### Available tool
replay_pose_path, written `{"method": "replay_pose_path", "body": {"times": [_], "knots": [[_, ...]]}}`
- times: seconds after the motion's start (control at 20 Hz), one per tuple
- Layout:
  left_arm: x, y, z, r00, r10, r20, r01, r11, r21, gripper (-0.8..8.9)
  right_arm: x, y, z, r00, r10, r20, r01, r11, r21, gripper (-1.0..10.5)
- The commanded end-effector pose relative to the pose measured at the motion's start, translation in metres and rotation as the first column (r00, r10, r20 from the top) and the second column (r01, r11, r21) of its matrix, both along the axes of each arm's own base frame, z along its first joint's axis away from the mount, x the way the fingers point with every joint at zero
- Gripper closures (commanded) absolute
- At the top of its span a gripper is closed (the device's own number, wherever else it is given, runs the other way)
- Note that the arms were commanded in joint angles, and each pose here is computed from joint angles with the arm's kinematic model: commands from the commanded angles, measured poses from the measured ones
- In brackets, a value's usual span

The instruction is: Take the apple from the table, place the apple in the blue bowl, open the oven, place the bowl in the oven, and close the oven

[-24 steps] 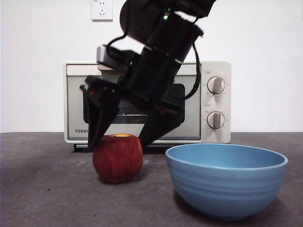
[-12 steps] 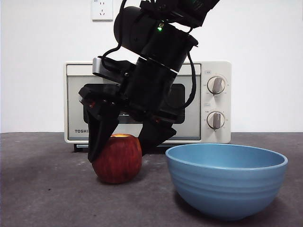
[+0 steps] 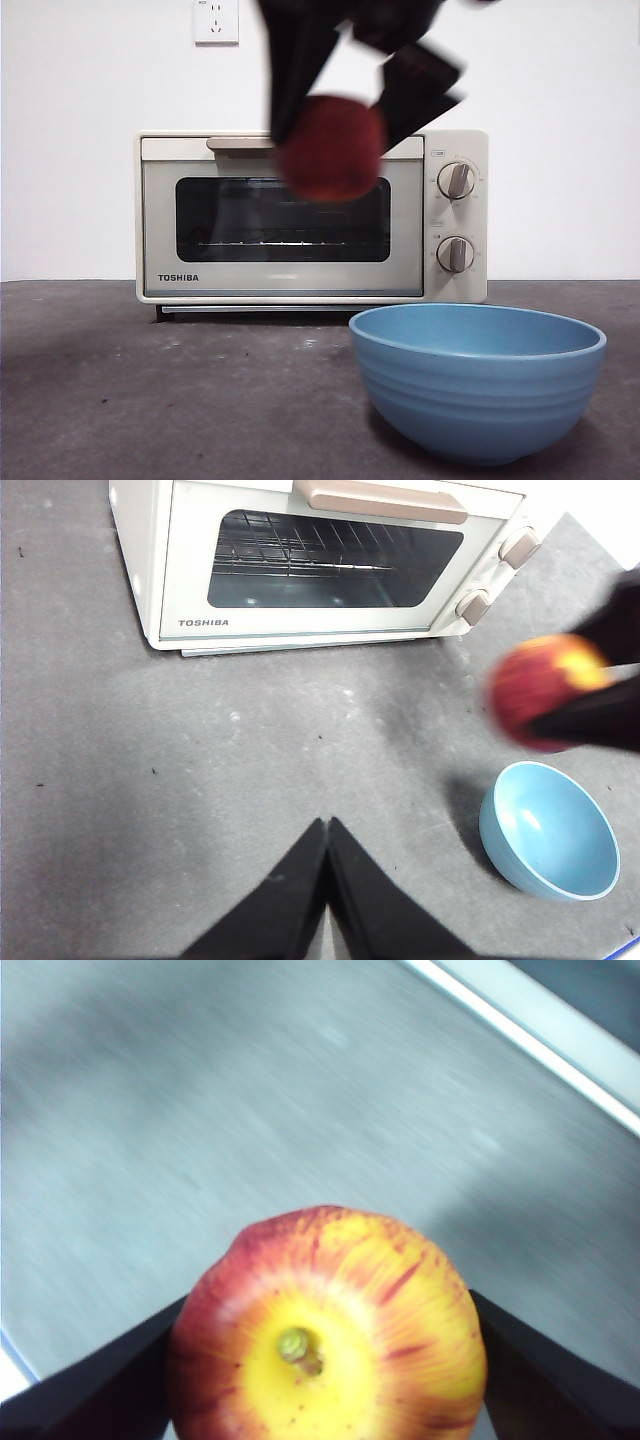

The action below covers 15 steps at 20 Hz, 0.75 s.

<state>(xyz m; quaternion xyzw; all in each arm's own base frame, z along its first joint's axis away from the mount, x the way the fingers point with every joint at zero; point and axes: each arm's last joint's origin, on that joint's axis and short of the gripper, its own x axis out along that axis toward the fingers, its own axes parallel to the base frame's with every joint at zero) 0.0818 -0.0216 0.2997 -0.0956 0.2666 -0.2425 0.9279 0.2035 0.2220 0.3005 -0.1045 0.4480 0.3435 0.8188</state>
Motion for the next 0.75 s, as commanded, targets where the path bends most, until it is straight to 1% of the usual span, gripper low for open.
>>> {"method": "replay_pose_path", "body": {"times": [0.05, 0.15, 0.25, 0.35, 0.55, 0.65, 0.75], "knots": [[0.0, 0.0, 0.007, 1.0, -0.007, 0.029, 0.007, 1.0, 0.0, 8.06, -0.014, -0.012, 0.011, 0.999, -0.001, 0.034, 0.001, 1.0, -0.016, 6.1], [0.0, 0.0, 0.007, 1.0, -0.007, 0.029, 0.007, 1.0, 0.0, 8.06, -0.026, -0.025, 0.004, 0.999, -0.002, 0.032, 0.002, 1.0, -0.017, 6.1], [0.0, 0.0, 0.007, 1.0, -0.007, 0.029, 0.007, 1.0, 0.0, 8.06, -0.034, -0.035, -0.012, 1.0, -0.021, 0.022, 0.022, 0.999, -0.026, 6.1], [0.0, 0.0, 0.007, 1.0, -0.007, 0.029, 0.007, 1.0, 0.0, 8.06, -0.041, -0.041, -0.032, 0.999, -0.041, 0.012, 0.041, 0.999, -0.012, 6.1], [0.0, 0.0, 0.007, 1.0, -0.006, 0.028, 0.006, 1.0, 0.0, 8.06, -0.045, -0.045, -0.071, 0.999, -0.047, -0.006, 0.047, 0.999, 0.018, 6.1], [0.0, 0.0, 0.007, 1.0, -0.006, 0.028, 0.006, 1.0, 0.0, 8.06, -0.046, -0.046, -0.086, 0.999, -0.045, -0.014, 0.046, 0.998, 0.049, 6.1], [0.0, 0.0, 0.007, 1.0, -0.006, 0.028, 0.006, 1.0, 0.0, 8.06, -0.048, -0.048, -0.1, 0.998, -0.057, -0.028, 0.059, 0.997, 0.056, 6.1]]}}
